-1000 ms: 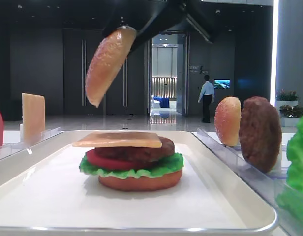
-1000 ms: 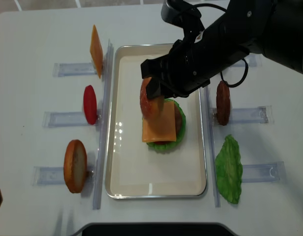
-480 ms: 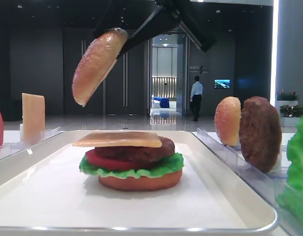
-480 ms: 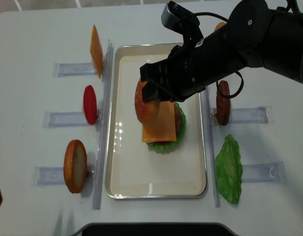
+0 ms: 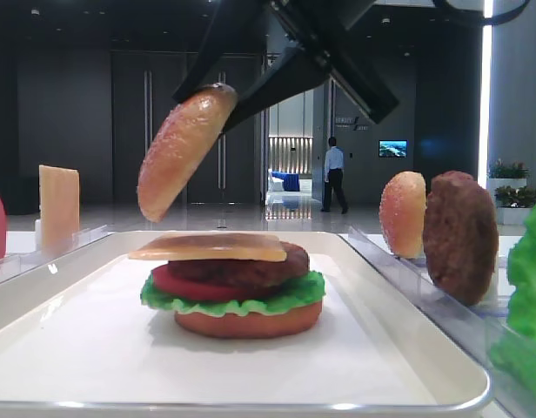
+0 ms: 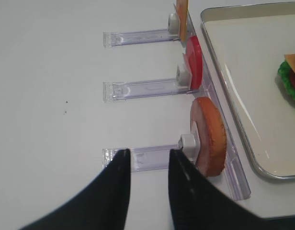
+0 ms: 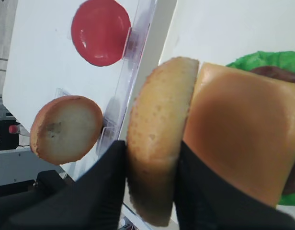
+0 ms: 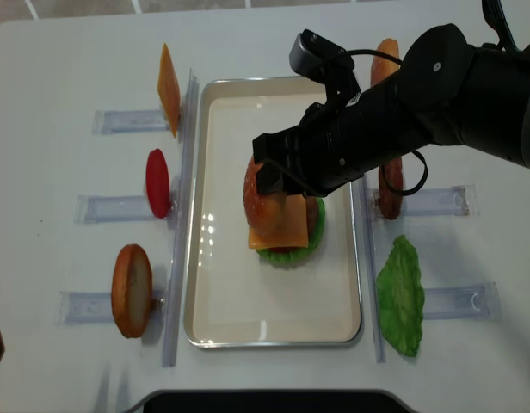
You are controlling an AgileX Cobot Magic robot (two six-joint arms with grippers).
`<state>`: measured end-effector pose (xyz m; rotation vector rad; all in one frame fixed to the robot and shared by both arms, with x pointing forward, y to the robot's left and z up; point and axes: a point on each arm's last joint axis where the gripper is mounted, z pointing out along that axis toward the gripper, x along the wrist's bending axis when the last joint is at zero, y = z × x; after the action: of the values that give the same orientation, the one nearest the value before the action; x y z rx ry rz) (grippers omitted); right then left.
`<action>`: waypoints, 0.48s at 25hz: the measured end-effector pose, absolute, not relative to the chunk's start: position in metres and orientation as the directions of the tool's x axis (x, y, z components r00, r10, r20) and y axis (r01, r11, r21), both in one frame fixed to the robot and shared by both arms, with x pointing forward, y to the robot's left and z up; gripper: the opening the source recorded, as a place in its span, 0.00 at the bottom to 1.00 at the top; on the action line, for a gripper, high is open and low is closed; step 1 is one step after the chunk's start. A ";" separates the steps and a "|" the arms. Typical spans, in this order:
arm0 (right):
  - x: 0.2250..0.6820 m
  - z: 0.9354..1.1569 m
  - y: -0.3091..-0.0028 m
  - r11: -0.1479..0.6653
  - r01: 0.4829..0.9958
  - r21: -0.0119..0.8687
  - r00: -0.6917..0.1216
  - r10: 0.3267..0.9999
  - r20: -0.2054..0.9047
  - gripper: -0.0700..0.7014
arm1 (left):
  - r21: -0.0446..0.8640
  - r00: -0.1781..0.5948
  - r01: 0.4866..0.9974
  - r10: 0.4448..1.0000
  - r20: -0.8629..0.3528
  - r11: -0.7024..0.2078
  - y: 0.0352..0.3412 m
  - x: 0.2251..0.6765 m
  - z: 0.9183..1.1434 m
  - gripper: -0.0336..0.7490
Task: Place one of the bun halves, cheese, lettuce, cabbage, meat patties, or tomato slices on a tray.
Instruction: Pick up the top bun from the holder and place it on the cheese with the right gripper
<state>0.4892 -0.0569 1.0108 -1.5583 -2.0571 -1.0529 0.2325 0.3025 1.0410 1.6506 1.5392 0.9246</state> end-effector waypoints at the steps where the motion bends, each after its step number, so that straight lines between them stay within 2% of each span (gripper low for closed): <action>1: 0.489 1.011 -0.057 0.117 0.930 0.348 -0.334 0.667 0.667 0.37 | 0.859 0.044 0.508 0.998 0.044 -0.061 0.303 0.232 1.041 0.31; 12: 0.491 1.009 -0.058 0.101 0.926 0.363 -0.332 0.677 0.657 0.37 | 0.859 0.044 0.508 0.998 0.044 -0.061 0.303 0.232 1.041 0.31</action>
<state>0.4908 -0.0579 1.0089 -1.5780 -2.0608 -1.0748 0.2325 0.3025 1.0410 1.6506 1.5392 0.9246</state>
